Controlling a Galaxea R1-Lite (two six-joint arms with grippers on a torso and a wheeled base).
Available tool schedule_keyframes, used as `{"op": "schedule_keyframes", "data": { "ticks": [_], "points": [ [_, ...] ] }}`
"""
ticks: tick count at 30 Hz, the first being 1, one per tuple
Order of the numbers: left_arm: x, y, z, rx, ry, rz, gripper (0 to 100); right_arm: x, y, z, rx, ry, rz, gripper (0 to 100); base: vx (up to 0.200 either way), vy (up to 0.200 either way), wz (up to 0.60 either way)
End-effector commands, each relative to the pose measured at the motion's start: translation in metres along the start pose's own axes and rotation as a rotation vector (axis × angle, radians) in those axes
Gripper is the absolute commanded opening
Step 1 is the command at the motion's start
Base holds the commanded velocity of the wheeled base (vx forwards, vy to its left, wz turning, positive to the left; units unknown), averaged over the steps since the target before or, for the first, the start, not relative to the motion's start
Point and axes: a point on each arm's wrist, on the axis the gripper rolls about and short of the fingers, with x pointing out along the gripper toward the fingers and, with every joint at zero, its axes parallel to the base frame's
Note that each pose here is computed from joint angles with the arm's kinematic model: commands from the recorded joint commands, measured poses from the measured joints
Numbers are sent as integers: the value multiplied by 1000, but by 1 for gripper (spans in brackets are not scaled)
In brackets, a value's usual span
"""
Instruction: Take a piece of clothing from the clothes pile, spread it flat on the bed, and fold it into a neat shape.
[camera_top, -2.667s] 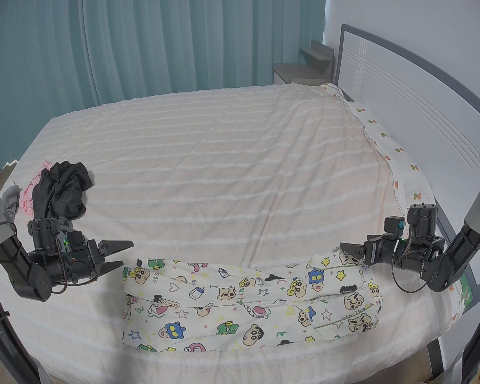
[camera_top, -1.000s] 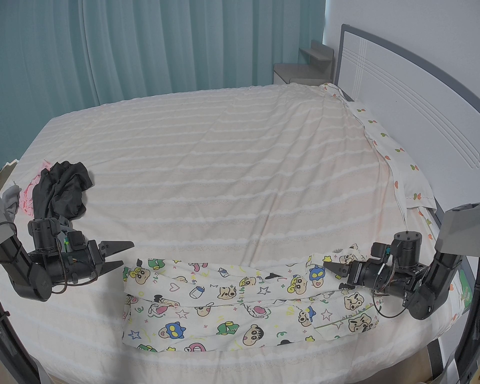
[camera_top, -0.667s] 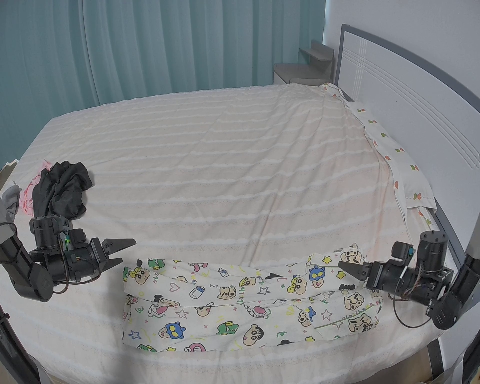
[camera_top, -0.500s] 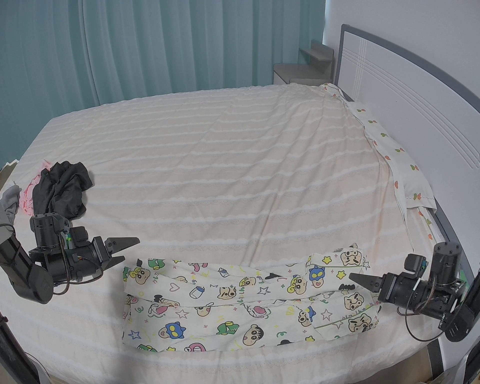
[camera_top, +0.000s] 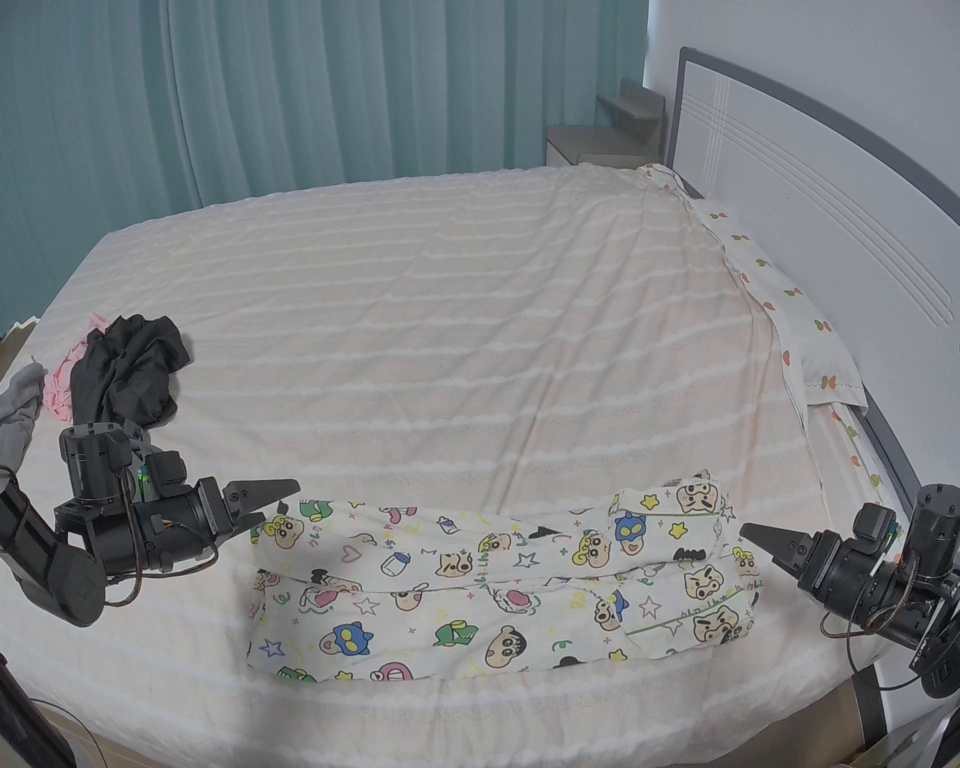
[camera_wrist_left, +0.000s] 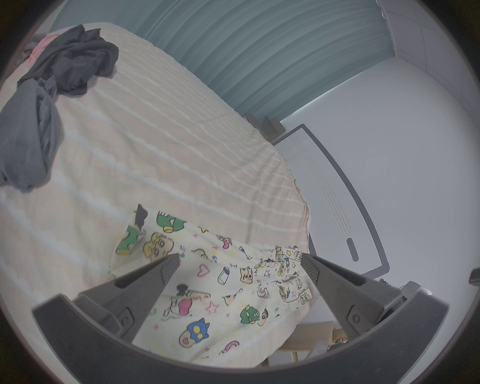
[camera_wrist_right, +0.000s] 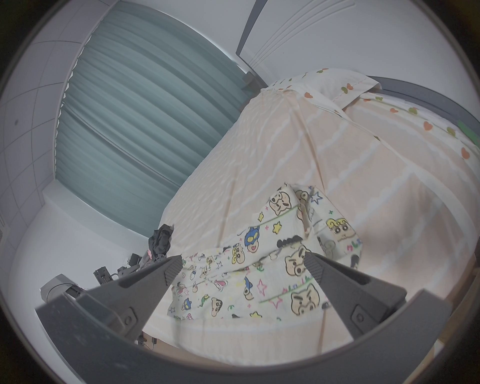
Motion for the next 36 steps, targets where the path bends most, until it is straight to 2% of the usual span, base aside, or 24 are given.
{"op": "schedule_keyframes", "data": {
  "ticks": [1,2,3,7,15,32,36],
  "points": [
    [1,-4,0,11,-14,13,100,-6,1,-4,-4,8,1,100,0,0,0],
    [1,-4,0,12,-15,16,100,-6,1,-4,-4,8,1,100,0,0,0],
    [3,-5,1,30,-45,54,100,-6,1,-4,-4,8,-8,100,0,0,0],
    [4,-6,0,135,-82,130,100,-4,4,-8,-12,13,-17,100,0,0,0],
    [11,-9,-7,150,-53,129,100,1,2,-13,-8,41,-35,100,0,0,0],
    [14,3,-8,159,-38,162,100,3,0,-14,-3,49,-52,100,0,200,0],
    [19,9,-10,166,-32,201,100,4,-1,-14,-1,53,-56,100,0,200,0]
  ]
}}
